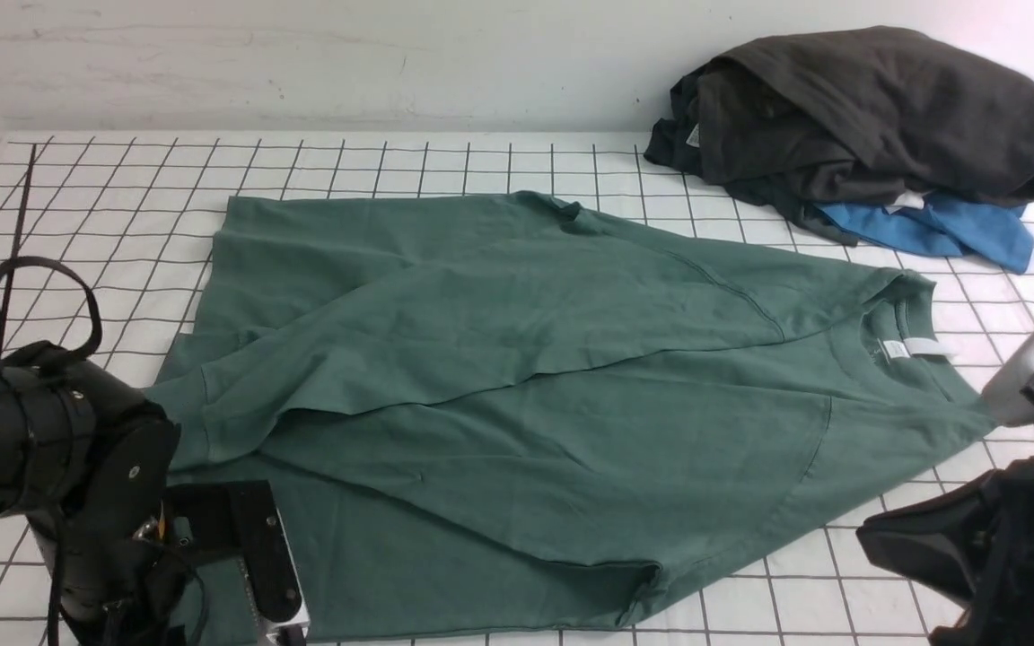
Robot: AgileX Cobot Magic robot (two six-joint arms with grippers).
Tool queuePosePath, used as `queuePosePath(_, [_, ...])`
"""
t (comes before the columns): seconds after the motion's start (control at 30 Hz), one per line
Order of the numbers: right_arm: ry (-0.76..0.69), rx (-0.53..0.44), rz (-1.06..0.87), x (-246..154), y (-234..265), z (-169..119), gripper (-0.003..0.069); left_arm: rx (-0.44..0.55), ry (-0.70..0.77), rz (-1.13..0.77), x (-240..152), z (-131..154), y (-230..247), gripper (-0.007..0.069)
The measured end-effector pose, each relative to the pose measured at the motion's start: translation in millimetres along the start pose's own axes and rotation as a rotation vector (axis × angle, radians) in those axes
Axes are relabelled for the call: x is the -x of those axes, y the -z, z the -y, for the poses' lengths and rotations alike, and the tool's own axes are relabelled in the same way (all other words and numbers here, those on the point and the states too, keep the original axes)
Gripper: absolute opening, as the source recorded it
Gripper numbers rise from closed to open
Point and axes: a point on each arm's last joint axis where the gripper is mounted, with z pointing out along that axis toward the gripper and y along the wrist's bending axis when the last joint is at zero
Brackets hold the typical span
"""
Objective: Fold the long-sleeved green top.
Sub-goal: Use both arms simultaneously to clamp the lower edge of the clothing fabric
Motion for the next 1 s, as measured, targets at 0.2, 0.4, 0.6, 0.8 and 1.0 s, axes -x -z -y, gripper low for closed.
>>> queuePosePath(0.2, [-0.007, 0.011, -0.002, 0, 0, -1, -0.001, 0.111, 0.011, 0.036, 1, -7, -1, 0.0196])
queuePosePath(0.4, [-0.007, 0.029, -0.016, -1, 0, -3, -0.001, 0.185, 0.095, 0.102, -1, -11, 15, 0.0008])
queuePosePath(0.6, [0.066, 0.006, -0.053, 11, -1, 5, 0.0009, 0.294, 0.246, 0.235, -17, -7, 60, 0.0002])
queuePosePath(0.8, [0.343, -0.125, -0.246, 38, -34, 52, 0.0247, 0.34, 0.336, 0.313, -27, -2, 81, 0.0002])
queuePosePath(1.0, [0.709, -0.171, -0.541, 17, -99, 97, 0.0489, 0.342, 0.395, 0.345, -26, -3, 84, 0.0002])
